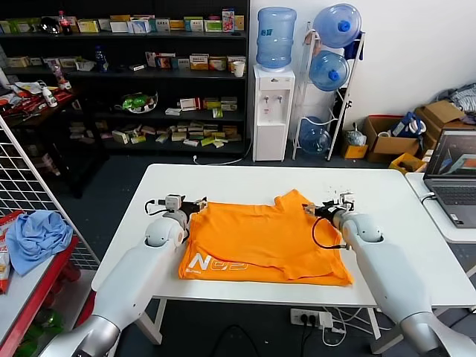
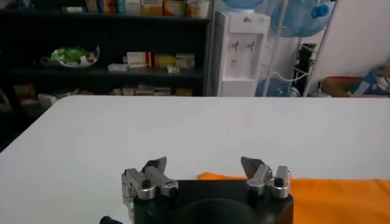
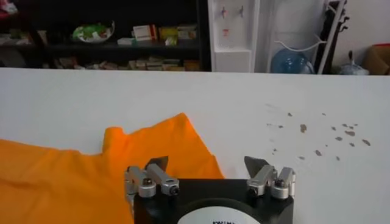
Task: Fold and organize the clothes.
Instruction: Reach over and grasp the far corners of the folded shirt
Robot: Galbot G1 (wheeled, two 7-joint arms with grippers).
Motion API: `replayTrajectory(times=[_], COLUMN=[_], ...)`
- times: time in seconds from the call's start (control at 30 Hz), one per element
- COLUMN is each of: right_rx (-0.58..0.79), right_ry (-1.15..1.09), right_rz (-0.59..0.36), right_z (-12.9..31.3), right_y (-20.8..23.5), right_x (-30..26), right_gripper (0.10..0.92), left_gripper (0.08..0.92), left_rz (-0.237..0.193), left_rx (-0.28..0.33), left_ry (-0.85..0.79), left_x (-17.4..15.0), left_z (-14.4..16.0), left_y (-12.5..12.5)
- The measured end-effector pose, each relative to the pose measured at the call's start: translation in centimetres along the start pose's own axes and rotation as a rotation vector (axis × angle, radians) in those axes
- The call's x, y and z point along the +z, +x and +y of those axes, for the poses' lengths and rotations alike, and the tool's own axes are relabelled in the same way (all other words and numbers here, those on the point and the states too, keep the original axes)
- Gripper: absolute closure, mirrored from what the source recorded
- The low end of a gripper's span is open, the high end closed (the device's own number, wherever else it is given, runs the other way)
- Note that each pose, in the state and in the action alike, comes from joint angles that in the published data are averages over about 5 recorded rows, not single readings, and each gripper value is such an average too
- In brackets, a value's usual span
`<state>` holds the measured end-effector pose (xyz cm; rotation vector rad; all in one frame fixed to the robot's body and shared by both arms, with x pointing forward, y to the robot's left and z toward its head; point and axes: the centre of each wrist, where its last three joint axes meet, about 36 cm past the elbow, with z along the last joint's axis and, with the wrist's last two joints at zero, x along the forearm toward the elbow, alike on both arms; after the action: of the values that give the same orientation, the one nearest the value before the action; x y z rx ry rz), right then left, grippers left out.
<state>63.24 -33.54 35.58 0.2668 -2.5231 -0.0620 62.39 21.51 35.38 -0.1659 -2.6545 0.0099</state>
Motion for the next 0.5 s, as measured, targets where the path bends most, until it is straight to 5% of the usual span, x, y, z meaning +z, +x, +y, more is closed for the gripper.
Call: replayTrajectory(times=[0.5], right_rx=[-0.008], right_ry=[0.007], right_rz=[-0.019], right_z=[1.5], right_y=[-1.8], right_x=[0.9], right_gripper=[0.687], left_gripper=[0.544], left_rz=[0.058], left_rx=[0.003], left_ry=[-0.016], left_x=[2.0], left_z=[-0.6], left_y=[-1.2])
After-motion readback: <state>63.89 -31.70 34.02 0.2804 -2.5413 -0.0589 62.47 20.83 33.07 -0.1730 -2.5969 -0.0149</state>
